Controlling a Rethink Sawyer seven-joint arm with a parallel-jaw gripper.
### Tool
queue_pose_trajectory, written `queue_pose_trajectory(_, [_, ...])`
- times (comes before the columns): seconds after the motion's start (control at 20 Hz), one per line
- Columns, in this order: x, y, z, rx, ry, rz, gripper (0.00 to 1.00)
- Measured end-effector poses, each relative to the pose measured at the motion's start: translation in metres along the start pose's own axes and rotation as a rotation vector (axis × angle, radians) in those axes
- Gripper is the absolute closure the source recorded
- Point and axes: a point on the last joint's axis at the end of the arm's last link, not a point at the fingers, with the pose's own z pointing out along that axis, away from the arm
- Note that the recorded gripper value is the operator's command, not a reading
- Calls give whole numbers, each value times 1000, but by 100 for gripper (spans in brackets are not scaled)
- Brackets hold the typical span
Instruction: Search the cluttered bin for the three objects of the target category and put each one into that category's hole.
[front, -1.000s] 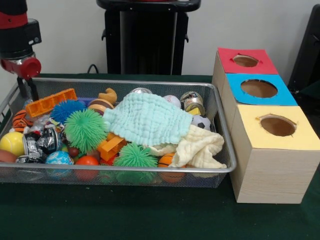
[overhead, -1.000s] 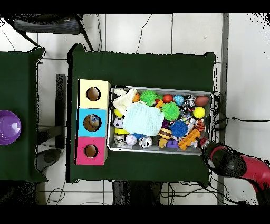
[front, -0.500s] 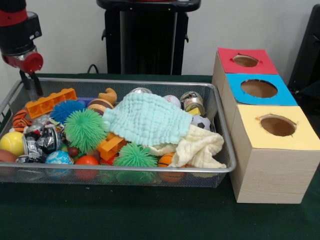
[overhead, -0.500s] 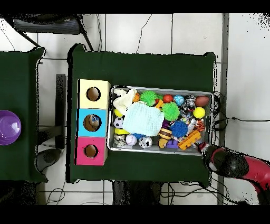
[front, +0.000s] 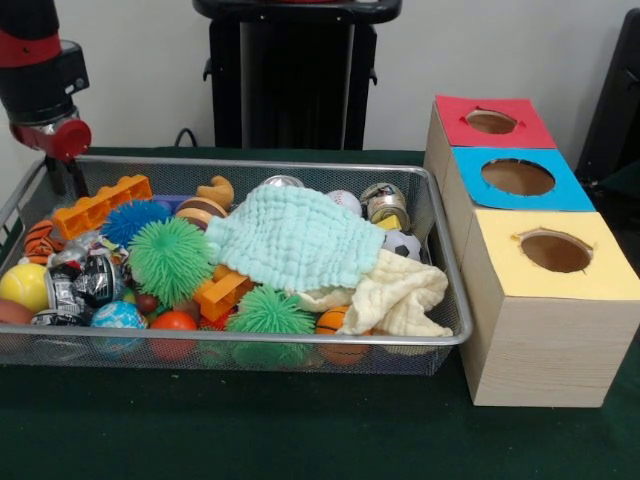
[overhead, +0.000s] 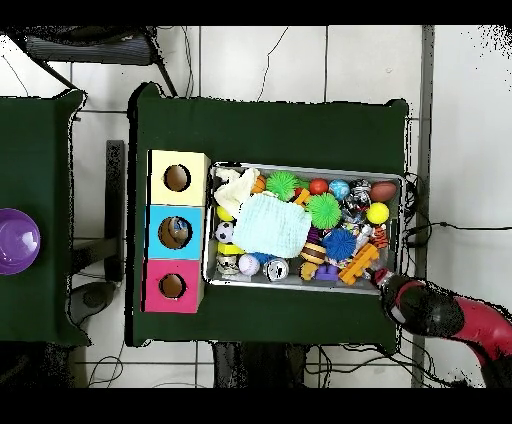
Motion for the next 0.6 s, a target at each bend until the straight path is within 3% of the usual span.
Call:
queue_pose_trajectory(0.3, [5, 1, 18, -27, -43, -24, 0])
queue_pose_trajectory(0.6, [5, 2, 18, -27, -56, -27, 0])
